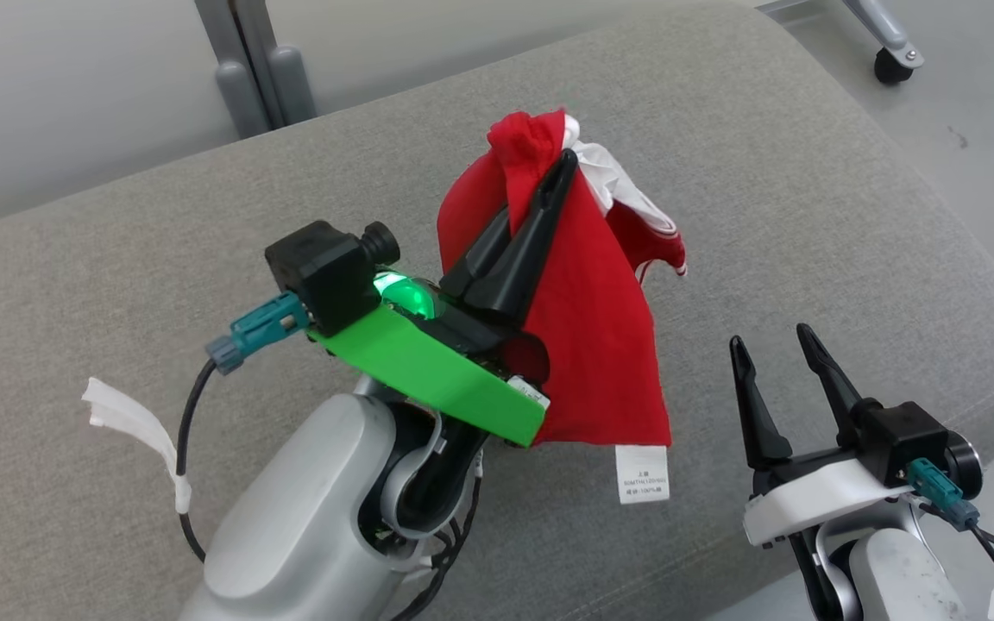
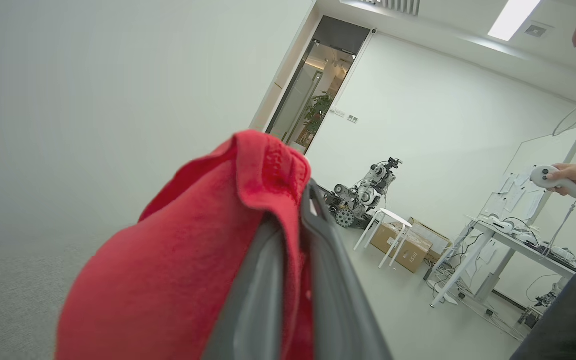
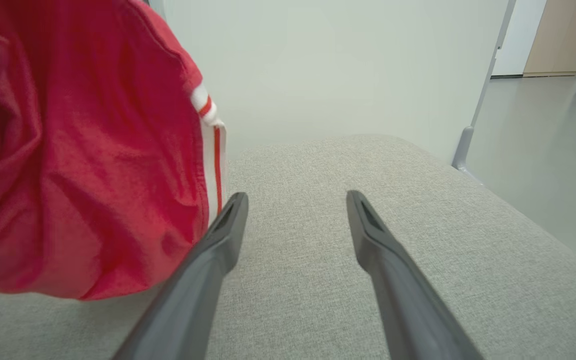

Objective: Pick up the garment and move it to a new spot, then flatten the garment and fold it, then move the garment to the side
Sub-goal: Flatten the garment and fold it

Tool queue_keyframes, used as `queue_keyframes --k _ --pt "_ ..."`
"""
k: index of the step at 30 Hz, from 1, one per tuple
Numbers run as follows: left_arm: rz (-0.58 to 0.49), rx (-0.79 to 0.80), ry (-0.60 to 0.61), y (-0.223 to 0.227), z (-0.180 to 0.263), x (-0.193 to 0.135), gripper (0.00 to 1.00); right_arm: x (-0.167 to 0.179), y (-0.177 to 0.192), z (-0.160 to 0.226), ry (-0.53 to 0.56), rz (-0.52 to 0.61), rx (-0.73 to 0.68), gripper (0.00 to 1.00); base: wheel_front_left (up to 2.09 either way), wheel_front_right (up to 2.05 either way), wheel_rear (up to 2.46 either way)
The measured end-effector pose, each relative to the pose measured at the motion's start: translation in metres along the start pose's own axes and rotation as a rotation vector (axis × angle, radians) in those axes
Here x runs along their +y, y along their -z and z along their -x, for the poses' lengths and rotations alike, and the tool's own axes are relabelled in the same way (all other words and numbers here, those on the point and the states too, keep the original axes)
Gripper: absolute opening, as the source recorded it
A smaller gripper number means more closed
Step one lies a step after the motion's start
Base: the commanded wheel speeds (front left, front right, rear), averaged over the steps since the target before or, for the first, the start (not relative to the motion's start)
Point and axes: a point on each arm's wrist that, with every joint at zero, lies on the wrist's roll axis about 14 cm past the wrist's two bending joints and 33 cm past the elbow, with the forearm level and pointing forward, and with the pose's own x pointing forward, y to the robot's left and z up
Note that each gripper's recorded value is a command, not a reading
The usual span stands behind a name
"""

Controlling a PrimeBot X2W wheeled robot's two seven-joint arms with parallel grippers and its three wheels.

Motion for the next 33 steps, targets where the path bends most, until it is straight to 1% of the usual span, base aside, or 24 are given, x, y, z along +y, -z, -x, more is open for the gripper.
queue_keyframes --k 1,4,7,8,11,15,19,21,22,23,27,33 --pt "-0.002 0.010 -0.016 0.003 0.000 0.005 0.00 -0.002 0.000 0.001 0.005 0.001 0.000 1.00 0.00 0.00 0.00" --pt "-0.037 0.046 -0.107 0.012 0.006 0.037 0.00 -0.005 0.001 0.003 0.016 -0.002 0.005 1.00 0.00 0.00 0.00" --pt "-0.102 0.091 -0.222 0.020 0.024 0.079 0.00 -0.007 0.003 0.003 0.025 -0.002 0.011 1.00 0.00 0.00 0.00" --pt "-0.107 0.106 -0.266 0.024 0.033 0.093 0.00 -0.008 0.004 0.003 0.027 -0.002 0.014 1.00 0.00 0.00 0.00" --pt "-0.102 0.177 -0.385 0.041 0.067 0.128 0.00 -0.009 0.007 0.003 0.030 -0.004 0.023 1.00 0.00 0.00 0.00" --pt "-0.133 0.261 -0.578 0.052 0.126 0.179 0.00 -0.003 0.011 0.001 0.011 -0.006 0.033 1.00 0.00 0.00 0.00" --pt "-0.116 0.302 -0.739 0.055 0.176 0.212 0.00 0.007 0.013 -0.005 -0.019 -0.003 0.036 1.00 0.00 0.00 0.00" --pt "-0.123 0.321 -0.791 0.055 0.194 0.222 0.49 0.013 0.014 -0.008 -0.038 -0.005 0.037 1.00 0.00 0.00 0.00" --pt "-0.130 0.317 -0.813 0.052 0.201 0.226 0.98 0.016 0.014 -0.009 -0.049 -0.005 0.037 1.00 0.00 0.00 0.00" --pt "-0.135 0.307 -0.833 0.048 0.208 0.229 1.00 0.019 0.015 -0.011 -0.058 -0.005 0.038 1.00 0.00 0.00 0.00" --pt "-0.136 0.258 -0.883 0.034 0.225 0.236 1.00 0.027 0.016 -0.015 -0.083 -0.007 0.038 1.00 0.00 0.00 0.00" --pt "-0.169 0.233 -0.973 0.022 0.271 0.231 1.00 0.036 0.017 -0.014 -0.110 -0.002 0.040 1.00 0.00 0.00 0.00"
